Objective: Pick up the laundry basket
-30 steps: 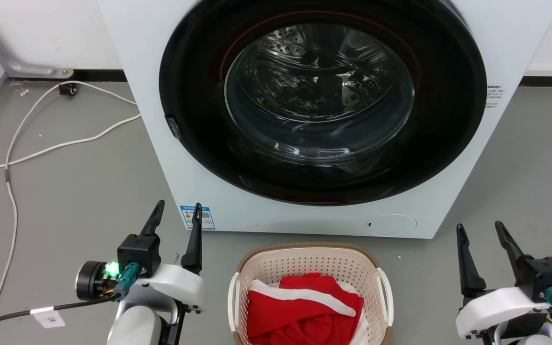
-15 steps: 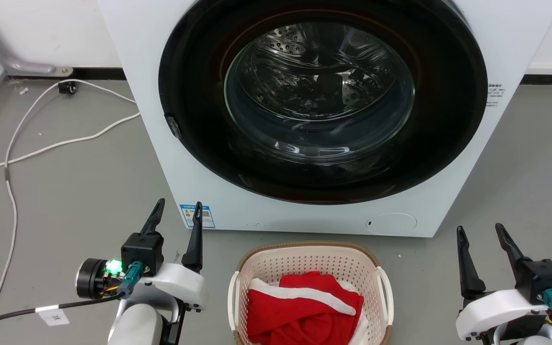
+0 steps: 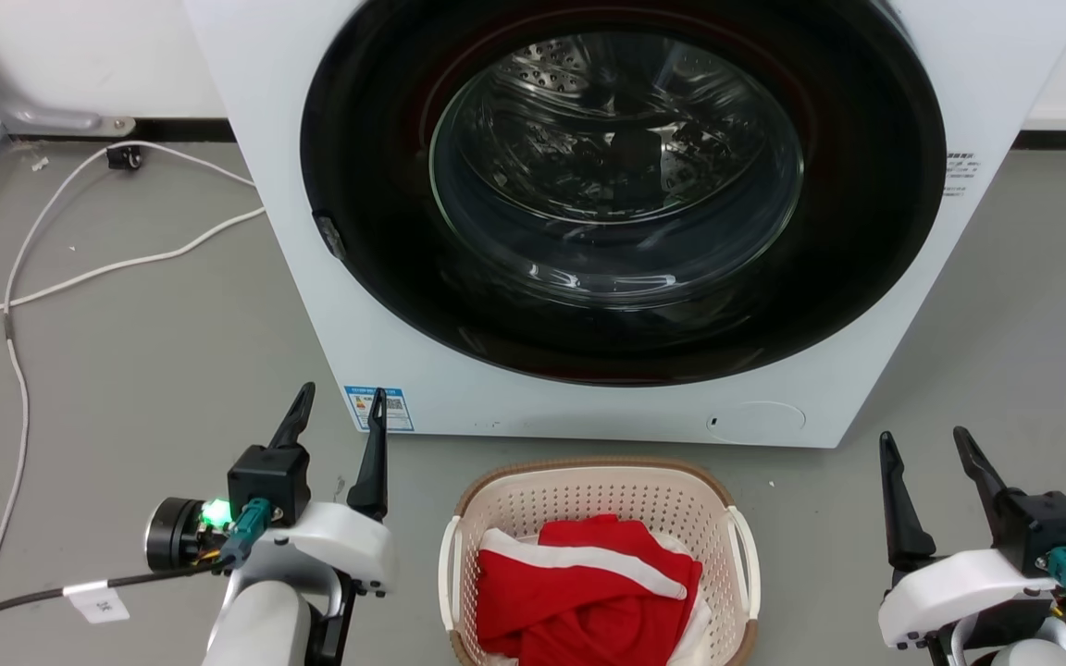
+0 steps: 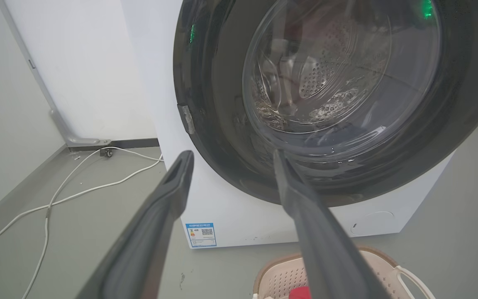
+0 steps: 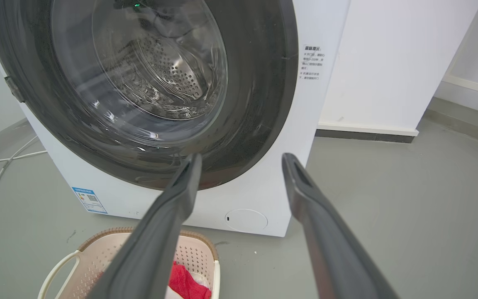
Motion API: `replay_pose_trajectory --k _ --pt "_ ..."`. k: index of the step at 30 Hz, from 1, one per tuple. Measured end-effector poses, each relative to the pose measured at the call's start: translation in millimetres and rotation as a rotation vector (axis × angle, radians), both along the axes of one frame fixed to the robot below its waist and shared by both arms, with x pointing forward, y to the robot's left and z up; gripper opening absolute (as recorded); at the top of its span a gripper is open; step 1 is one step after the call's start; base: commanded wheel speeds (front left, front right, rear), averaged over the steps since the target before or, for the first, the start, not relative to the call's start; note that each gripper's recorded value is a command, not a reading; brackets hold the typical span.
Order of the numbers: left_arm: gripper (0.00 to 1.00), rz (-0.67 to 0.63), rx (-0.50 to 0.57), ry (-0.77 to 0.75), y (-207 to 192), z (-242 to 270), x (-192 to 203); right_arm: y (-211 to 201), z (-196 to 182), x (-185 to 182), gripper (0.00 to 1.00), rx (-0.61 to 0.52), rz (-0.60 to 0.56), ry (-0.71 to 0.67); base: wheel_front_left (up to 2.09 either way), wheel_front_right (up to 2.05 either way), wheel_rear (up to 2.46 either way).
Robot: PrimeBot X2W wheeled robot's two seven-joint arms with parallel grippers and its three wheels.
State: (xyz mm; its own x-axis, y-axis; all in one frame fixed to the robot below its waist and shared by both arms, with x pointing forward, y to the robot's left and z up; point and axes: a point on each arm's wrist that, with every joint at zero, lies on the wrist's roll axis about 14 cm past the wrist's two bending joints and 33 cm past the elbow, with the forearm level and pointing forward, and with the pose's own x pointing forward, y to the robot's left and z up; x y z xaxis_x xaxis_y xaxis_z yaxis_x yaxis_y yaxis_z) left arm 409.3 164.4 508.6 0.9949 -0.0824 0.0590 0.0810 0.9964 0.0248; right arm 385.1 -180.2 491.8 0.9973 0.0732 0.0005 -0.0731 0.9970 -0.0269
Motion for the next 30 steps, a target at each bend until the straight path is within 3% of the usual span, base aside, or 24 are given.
replay_pose_trajectory --k 9,15,21,22,24,30 --pt "1.00 -0.013 -0.025 0.058 -4 -17 20 0 -21 15 1.00 0.016 -0.004 0.100 0.00 0.00 0.00" --pt "1.00 -0.030 -0.052 0.164 -9 -48 41 6 -56 29 1.00 0.029 0.009 0.258 0.00 0.00 0.00" --pt "1.00 -0.055 -0.067 0.400 -15 -108 57 14 -118 36 1.00 0.039 0.026 0.548 0.00 0.00 0.00" --pt "1.00 -0.055 -0.067 0.400 -15 -108 57 14 -118 36 1.00 0.039 0.026 0.548 0.00 0.00 0.00" --pt "1.00 -0.062 -0.068 0.523 -17 -140 53 19 -145 32 1.00 0.041 0.038 0.664 0.00 0.00 0.00" --pt "1.00 -0.065 -0.089 0.745 -22 -197 37 29 -190 28 1.00 0.041 0.065 0.848 0.00 0.00 0.00"
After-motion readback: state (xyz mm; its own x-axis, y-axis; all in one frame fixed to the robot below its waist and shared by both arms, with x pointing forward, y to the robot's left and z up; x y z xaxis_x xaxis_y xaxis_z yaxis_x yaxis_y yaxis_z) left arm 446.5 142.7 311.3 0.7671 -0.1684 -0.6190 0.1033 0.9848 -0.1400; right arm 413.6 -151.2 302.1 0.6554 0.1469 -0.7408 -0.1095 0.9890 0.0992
